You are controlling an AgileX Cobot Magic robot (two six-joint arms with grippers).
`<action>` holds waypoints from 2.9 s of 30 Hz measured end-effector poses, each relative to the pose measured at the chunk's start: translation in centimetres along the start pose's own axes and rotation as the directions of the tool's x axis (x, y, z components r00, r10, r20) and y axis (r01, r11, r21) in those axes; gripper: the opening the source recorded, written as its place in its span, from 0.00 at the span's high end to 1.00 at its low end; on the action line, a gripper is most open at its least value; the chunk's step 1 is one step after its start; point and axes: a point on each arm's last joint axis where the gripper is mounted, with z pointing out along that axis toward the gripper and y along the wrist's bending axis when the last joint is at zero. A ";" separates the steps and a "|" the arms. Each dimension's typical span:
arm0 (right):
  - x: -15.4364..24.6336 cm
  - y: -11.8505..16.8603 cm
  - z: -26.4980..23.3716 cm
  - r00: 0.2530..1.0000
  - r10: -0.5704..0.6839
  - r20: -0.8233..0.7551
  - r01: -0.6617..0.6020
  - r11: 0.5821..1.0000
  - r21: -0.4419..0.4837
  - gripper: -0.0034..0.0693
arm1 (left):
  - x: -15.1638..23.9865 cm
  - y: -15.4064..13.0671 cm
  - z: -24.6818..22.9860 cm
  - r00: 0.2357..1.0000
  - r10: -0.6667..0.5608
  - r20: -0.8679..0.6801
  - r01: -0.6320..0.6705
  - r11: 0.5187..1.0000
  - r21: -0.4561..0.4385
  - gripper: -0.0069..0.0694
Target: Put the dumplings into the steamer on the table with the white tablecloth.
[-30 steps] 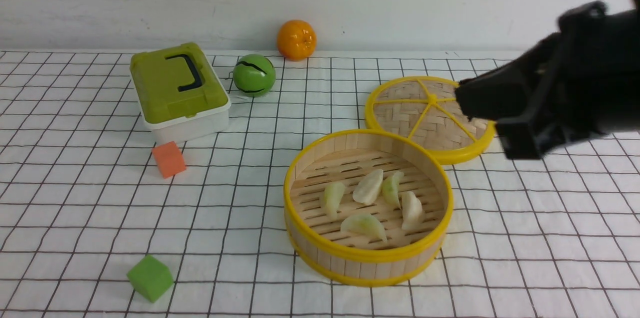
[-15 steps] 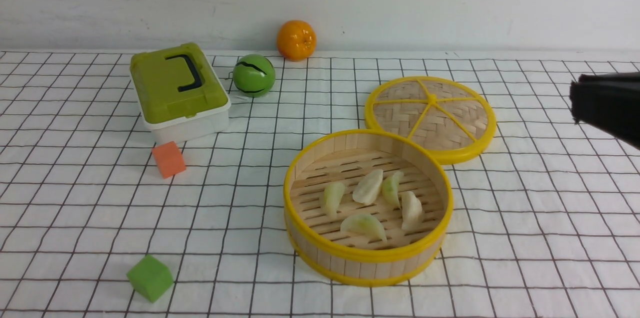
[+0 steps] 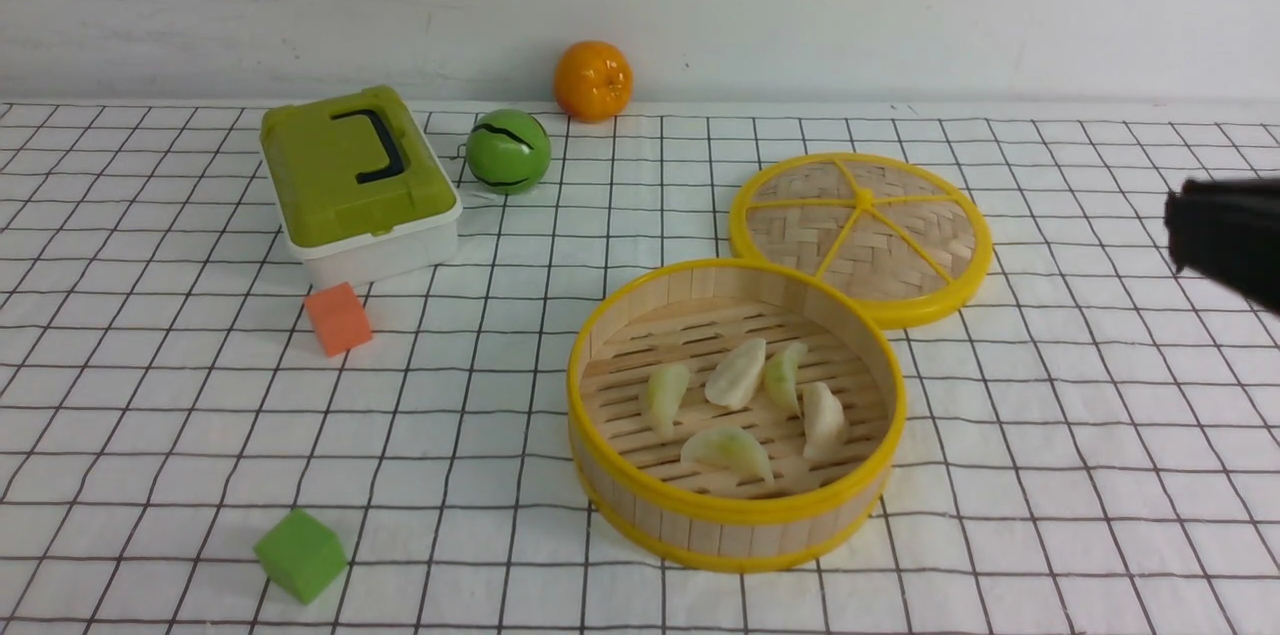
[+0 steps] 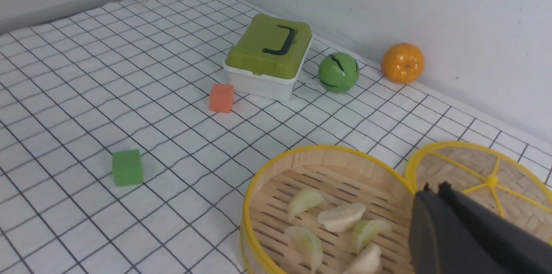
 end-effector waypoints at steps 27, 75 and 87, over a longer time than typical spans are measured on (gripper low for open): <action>22.7 -2.6 -4.1 0.961 0.241 0.136 -0.272 0.745 0.608 0.99 | 0.0 0.0 0.0 1.000 0.002 0.001 -0.002 1.000 -0.003 0.93; 23.4 -2.5 -4.1 0.957 0.284 0.062 -0.260 0.740 0.620 0.98 | 0.0 0.0 0.0 1.000 0.002 0.003 -0.002 1.000 -0.002 0.86; 23.3 -2.5 -4.1 0.957 0.284 0.063 -0.260 0.740 0.620 0.98 | -0.2 0.0 2.0 0.910 0.013 0.414 0.010 0.998 -0.054 0.93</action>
